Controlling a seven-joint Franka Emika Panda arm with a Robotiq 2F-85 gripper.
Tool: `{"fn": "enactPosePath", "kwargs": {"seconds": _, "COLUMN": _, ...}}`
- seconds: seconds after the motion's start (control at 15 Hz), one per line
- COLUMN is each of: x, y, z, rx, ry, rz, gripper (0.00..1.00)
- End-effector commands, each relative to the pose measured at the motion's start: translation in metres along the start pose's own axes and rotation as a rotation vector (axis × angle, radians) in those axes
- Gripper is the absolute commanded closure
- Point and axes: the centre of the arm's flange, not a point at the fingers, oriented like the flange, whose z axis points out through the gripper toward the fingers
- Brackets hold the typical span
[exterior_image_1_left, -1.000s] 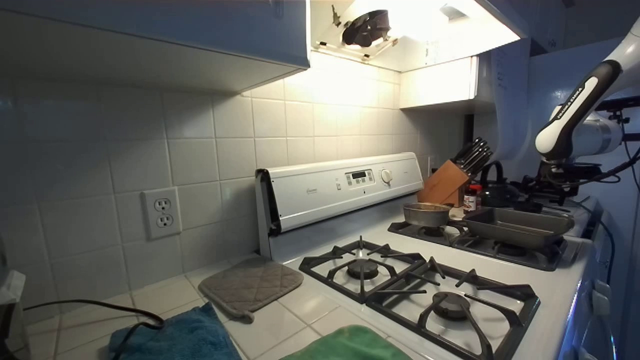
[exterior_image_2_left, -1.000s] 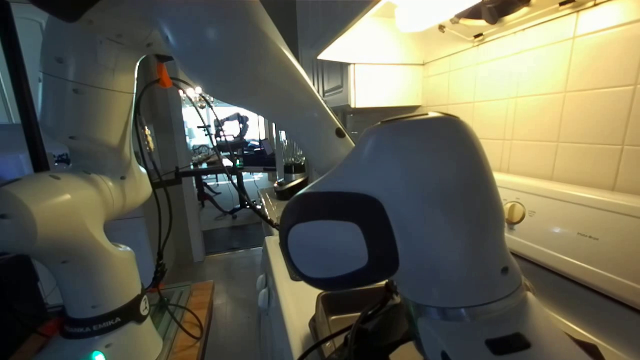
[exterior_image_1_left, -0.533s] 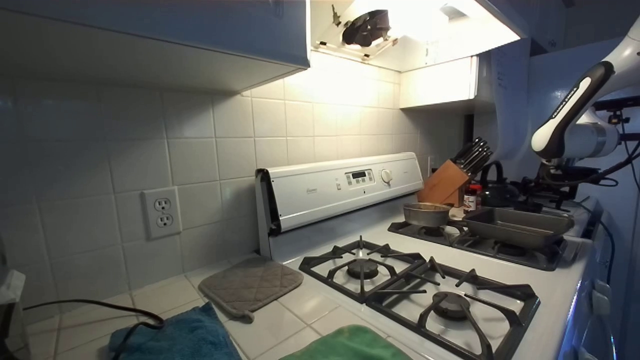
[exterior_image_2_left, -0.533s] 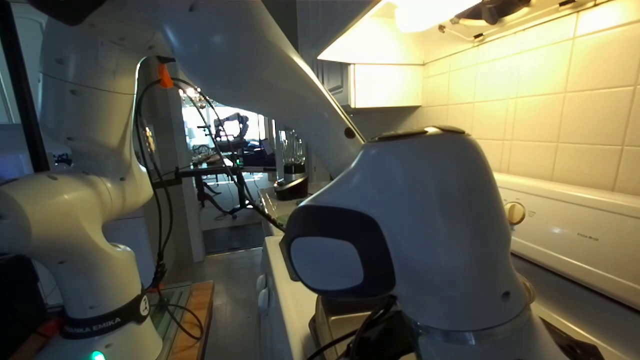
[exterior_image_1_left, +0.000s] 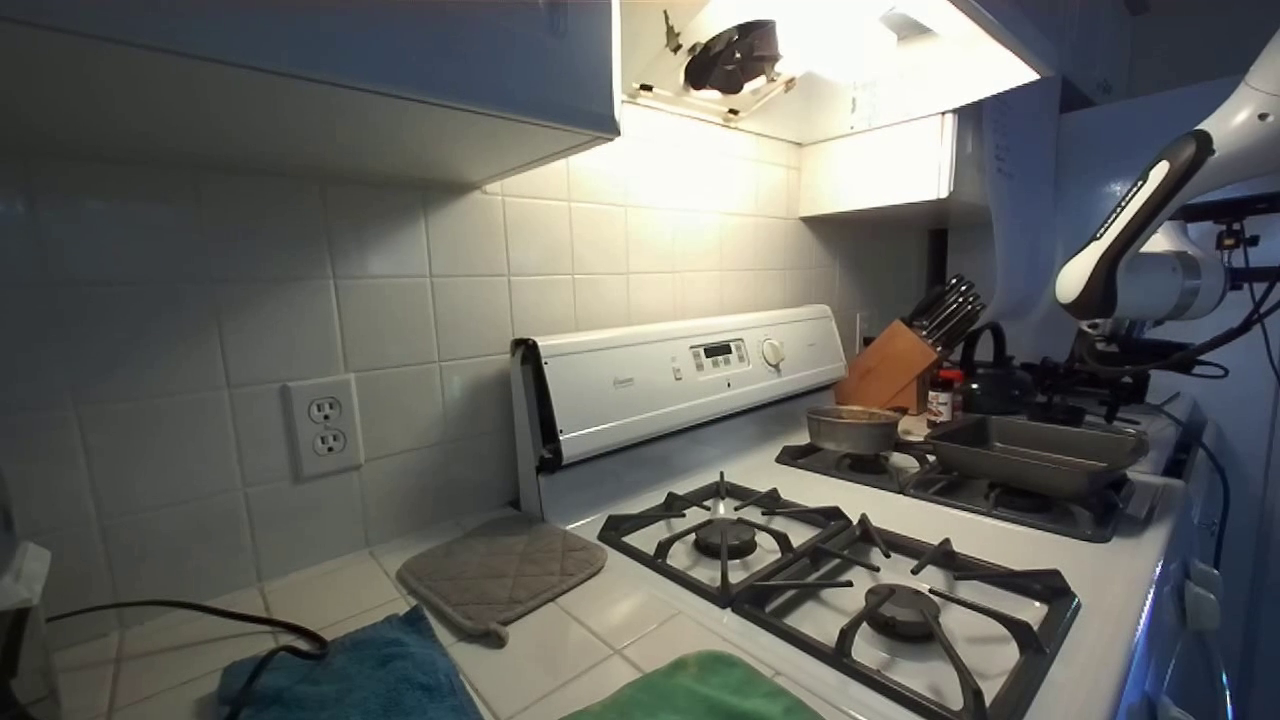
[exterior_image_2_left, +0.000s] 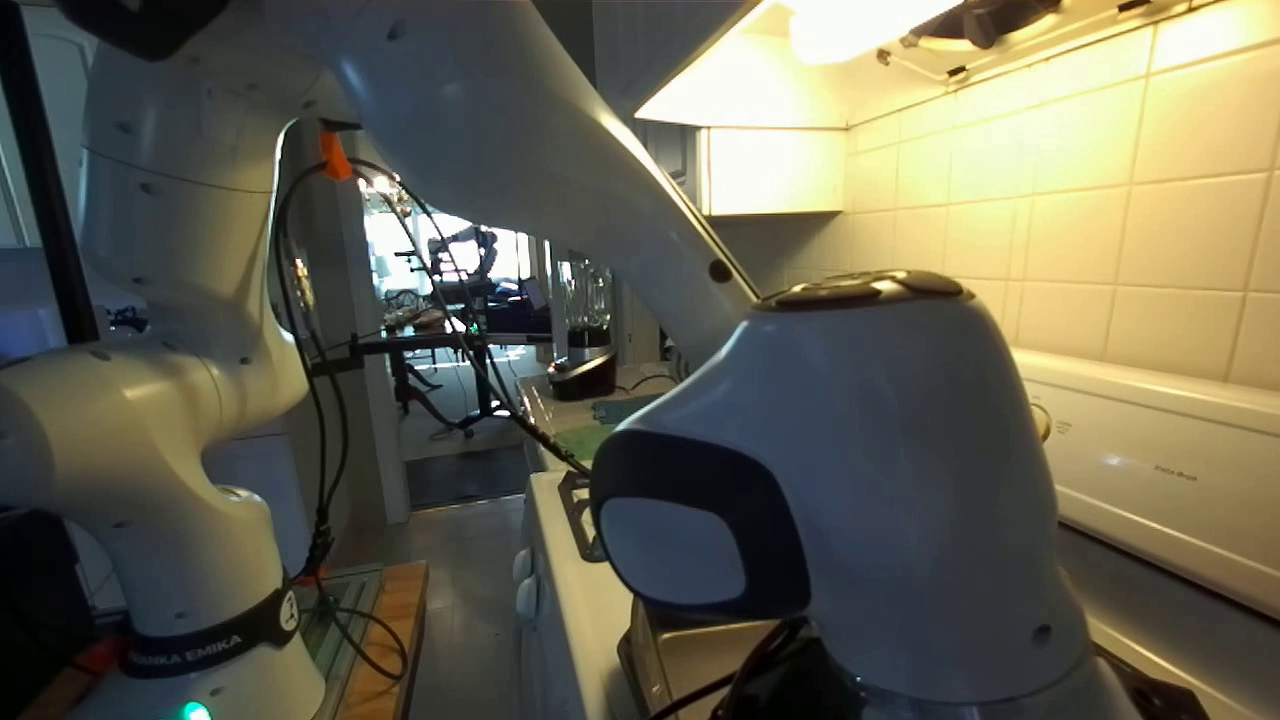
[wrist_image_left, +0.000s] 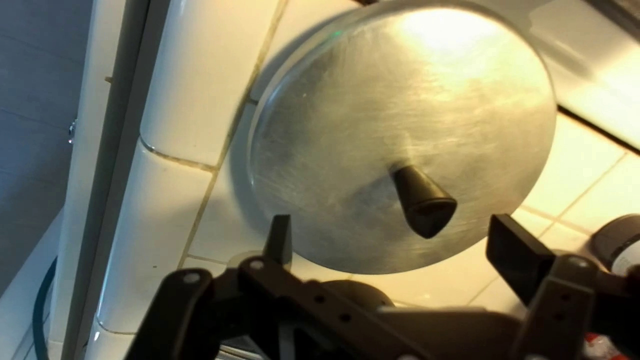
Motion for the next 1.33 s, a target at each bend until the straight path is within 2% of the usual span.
{"fn": "enactPosePath", "kwargs": {"seconds": 0.0, "x": 0.01, "y": -0.006, "z": 0.008, "rx": 0.029, "ry": -0.032, "rz": -0.015, "gripper": 0.0}}
{"fn": "enactPosePath", "kwargs": {"seconds": 0.13, "x": 0.01, "y": -0.012, "z": 0.01, "rx": 0.024, "ry": -0.035, "rz": -0.031, "gripper": 0.0}}
{"fn": "enactPosePath", "kwargs": {"seconds": 0.2, "x": 0.01, "y": -0.013, "z": 0.01, "rx": 0.022, "ry": -0.036, "rz": -0.038, "gripper": 0.05}}
{"fn": "enactPosePath", "kwargs": {"seconds": 0.27, "x": 0.009, "y": -0.014, "z": 0.01, "rx": 0.022, "ry": -0.04, "rz": -0.043, "gripper": 0.21}}
{"fn": "enactPosePath", "kwargs": {"seconds": 0.33, "x": 0.009, "y": -0.015, "z": 0.011, "rx": 0.02, "ry": -0.043, "rz": -0.045, "gripper": 0.3}}
{"fn": "enactPosePath", "kwargs": {"seconds": 0.4, "x": 0.009, "y": -0.016, "z": 0.012, "rx": 0.018, "ry": -0.044, "rz": -0.048, "gripper": 0.32}}
{"fn": "enactPosePath", "kwargs": {"seconds": 0.6, "x": 0.009, "y": -0.017, "z": 0.014, "rx": 0.014, "ry": -0.048, "rz": -0.051, "gripper": 0.54}}
{"fn": "enactPosePath", "kwargs": {"seconds": 0.67, "x": 0.009, "y": -0.018, "z": 0.014, "rx": 0.012, "ry": -0.048, "rz": -0.051, "gripper": 0.55}}
{"fn": "enactPosePath", "kwargs": {"seconds": 0.73, "x": 0.009, "y": -0.018, "z": 0.015, "rx": 0.011, "ry": -0.052, "rz": -0.051, "gripper": 0.18}}
{"fn": "enactPosePath", "kwargs": {"seconds": 0.8, "x": 0.008, "y": -0.019, "z": 0.015, "rx": 0.011, "ry": -0.052, "rz": -0.052, "gripper": 0.22}}
{"fn": "enactPosePath", "kwargs": {"seconds": 0.87, "x": 0.007, "y": -0.02, "z": 0.015, "rx": 0.014, "ry": -0.057, "rz": -0.049, "gripper": 0.21}}
{"fn": "enactPosePath", "kwargs": {"seconds": 1.0, "x": 0.005, "y": -0.021, "z": 0.014, "rx": 0.015, "ry": -0.076, "rz": -0.052, "gripper": 0.09}}
{"fn": "enactPosePath", "kwargs": {"seconds": 1.07, "x": 0.004, "y": -0.022, "z": 0.015, "rx": 0.011, "ry": -0.079, "rz": -0.055, "gripper": 0.1}}
{"fn": "enactPosePath", "kwargs": {"seconds": 1.13, "x": 0.004, "y": -0.023, "z": 0.015, "rx": 0.011, "ry": -0.085, "rz": -0.054, "gripper": 0.47}}
{"fn": "enactPosePath", "kwargs": {"seconds": 1.2, "x": 0.003, "y": -0.024, "z": 0.016, "rx": 0.009, "ry": -0.087, "rz": -0.055, "gripper": 0.4}}
{"fn": "enactPosePath", "kwargs": {"seconds": 1.27, "x": 0.002, "y": -0.025, "z": 0.016, "rx": 0.008, "ry": -0.089, "rz": -0.056, "gripper": 0.41}}
